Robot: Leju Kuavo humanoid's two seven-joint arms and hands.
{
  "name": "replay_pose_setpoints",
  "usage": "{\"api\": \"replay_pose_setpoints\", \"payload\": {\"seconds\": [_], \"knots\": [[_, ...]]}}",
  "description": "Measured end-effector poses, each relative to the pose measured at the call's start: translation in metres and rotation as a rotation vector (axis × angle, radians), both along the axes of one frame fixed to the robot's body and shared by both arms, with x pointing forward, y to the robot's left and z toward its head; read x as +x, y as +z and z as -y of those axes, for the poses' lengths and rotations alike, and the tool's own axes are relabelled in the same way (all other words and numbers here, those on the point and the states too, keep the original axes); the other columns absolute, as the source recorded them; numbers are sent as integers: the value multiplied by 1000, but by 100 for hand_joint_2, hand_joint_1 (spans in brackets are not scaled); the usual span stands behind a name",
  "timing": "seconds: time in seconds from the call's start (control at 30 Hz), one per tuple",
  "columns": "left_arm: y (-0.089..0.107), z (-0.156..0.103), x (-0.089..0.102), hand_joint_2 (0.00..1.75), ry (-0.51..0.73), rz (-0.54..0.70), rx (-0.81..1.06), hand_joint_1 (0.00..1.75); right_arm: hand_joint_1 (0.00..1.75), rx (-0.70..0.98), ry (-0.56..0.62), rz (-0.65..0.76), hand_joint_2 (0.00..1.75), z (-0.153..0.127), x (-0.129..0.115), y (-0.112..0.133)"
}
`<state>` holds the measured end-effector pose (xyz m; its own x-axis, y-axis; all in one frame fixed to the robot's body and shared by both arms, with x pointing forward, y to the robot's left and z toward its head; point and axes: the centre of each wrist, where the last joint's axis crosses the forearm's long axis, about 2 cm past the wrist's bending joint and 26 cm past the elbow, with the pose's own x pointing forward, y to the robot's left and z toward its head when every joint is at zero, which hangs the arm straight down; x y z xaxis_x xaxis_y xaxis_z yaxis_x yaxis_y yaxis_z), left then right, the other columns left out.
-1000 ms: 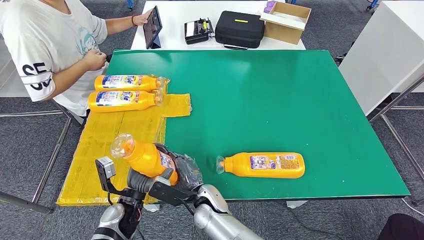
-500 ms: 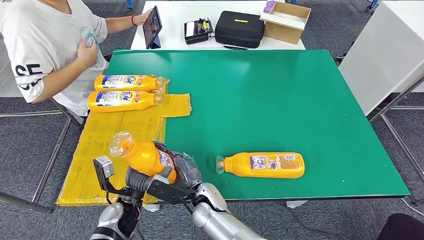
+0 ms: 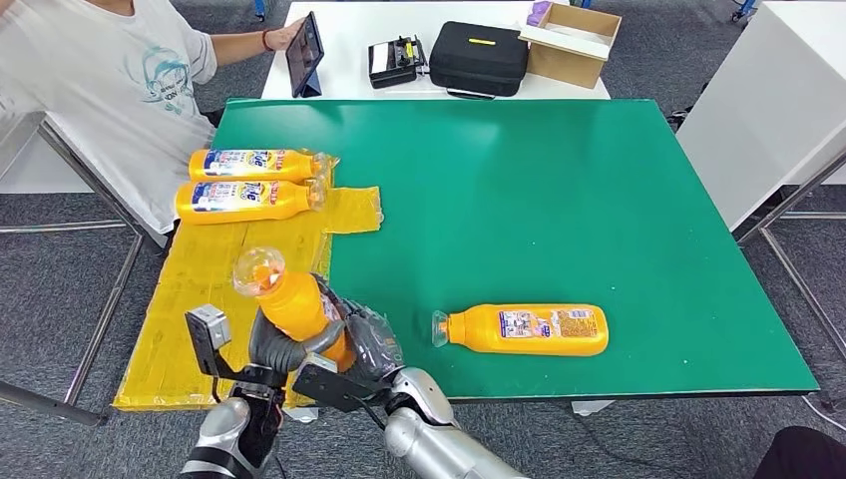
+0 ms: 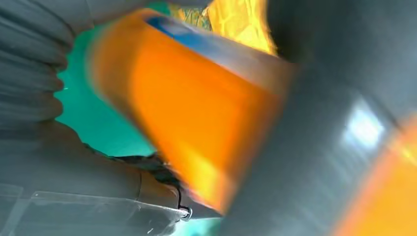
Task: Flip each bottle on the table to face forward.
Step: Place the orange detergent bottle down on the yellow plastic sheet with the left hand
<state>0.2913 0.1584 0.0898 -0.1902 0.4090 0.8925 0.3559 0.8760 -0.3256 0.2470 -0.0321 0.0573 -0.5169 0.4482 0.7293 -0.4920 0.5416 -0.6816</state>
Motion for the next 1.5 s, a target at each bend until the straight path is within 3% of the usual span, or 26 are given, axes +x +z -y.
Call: {"api": "replay_pose_setpoints", "payload": {"seconds": [0.27, 0.47, 0.8, 0.97, 1.17, 1.33, 1.47, 1.5], "knots": [[43, -30, 43, 175, 318, 153, 146, 175, 0, 183, -165, 17, 0, 13, -1, 13], [68, -85, 82, 175, 788, 330, 515, 175, 0, 412, -265, 132, 0, 26, 8, 48], [69, -124, 101, 175, 963, 386, 881, 175, 0, 586, -326, 288, 0, 33, 10, 77], [62, -135, 110, 175, 913, 418, 1303, 175, 0, 760, -424, 463, 0, 47, 15, 108], [34, -142, 112, 175, 651, 422, 1629, 175, 0, 805, -422, 620, 0, 64, 17, 132], [14, -147, 107, 175, 429, 364, 1781, 175, 0, 837, -460, 676, 0, 78, 20, 141], [7, -153, 105, 175, 330, 329, 1830, 175, 0, 844, -474, 676, 0, 84, 21, 143], [6, -154, 104, 175, 314, 323, 1840, 175, 0, 845, -477, 672, 44, 85, 21, 143]]}}
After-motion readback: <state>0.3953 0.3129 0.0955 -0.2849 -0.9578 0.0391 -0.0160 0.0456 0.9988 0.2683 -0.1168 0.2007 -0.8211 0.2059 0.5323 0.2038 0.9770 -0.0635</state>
